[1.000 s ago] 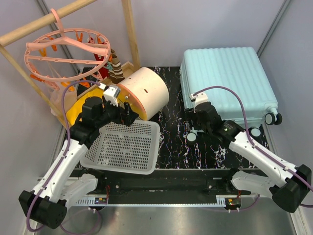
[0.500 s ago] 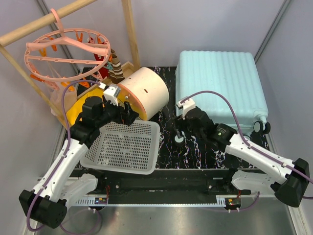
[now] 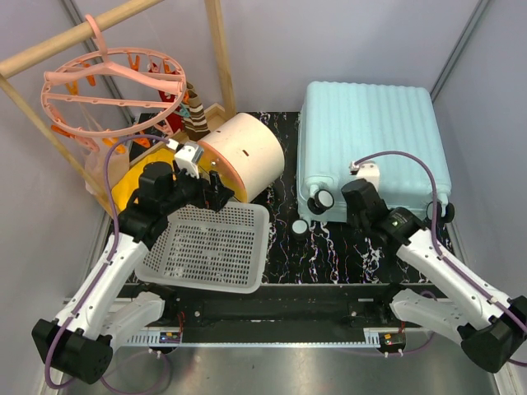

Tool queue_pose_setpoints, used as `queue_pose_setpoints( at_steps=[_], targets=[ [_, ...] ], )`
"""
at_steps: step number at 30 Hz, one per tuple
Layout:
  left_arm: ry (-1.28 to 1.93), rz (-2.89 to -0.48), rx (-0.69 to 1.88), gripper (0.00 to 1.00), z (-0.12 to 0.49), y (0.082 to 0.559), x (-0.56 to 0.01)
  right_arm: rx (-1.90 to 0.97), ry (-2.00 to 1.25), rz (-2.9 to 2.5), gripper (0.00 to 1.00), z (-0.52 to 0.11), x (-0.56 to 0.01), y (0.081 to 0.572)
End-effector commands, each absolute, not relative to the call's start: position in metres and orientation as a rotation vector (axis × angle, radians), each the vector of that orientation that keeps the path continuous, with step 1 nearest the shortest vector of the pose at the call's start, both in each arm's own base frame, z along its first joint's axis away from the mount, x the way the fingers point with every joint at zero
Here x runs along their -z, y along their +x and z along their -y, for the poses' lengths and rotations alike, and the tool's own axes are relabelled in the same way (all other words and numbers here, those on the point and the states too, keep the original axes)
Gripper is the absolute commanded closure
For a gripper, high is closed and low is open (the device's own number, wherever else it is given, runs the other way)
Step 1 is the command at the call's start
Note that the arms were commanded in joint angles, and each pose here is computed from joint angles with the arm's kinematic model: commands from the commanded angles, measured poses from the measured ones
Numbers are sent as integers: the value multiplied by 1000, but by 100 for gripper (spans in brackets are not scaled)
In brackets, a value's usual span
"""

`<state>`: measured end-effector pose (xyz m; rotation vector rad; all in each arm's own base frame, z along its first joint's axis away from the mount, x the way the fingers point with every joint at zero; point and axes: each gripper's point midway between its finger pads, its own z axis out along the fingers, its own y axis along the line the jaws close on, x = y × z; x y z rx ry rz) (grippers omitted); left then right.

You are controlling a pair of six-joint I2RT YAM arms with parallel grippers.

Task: Open, take out, and arrange the luggage
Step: Adjust the luggage at the center of the board.

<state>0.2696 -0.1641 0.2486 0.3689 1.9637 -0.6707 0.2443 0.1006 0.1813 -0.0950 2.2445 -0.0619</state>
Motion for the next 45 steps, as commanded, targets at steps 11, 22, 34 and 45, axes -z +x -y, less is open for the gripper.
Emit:
queue_pose_setpoints(
  at_steps=[11, 22, 34, 45],
  targets=[
    [503, -1838, 714, 1, 204, 248, -273, -147, -1, -2086, 70, -107, -247, 252],
    [643, -1799, 849, 1, 257, 233, -295, -453, -32, -2080, 22, -188, -252, 252],
    [523, -1820, 661, 1, 218, 278, -309, -415, -24, -2122, 25, -229, -238, 260],
    [517, -1841, 663, 1, 213, 275, -293, -260, -53, -2173, 24, -239, -218, 269]
  ],
)
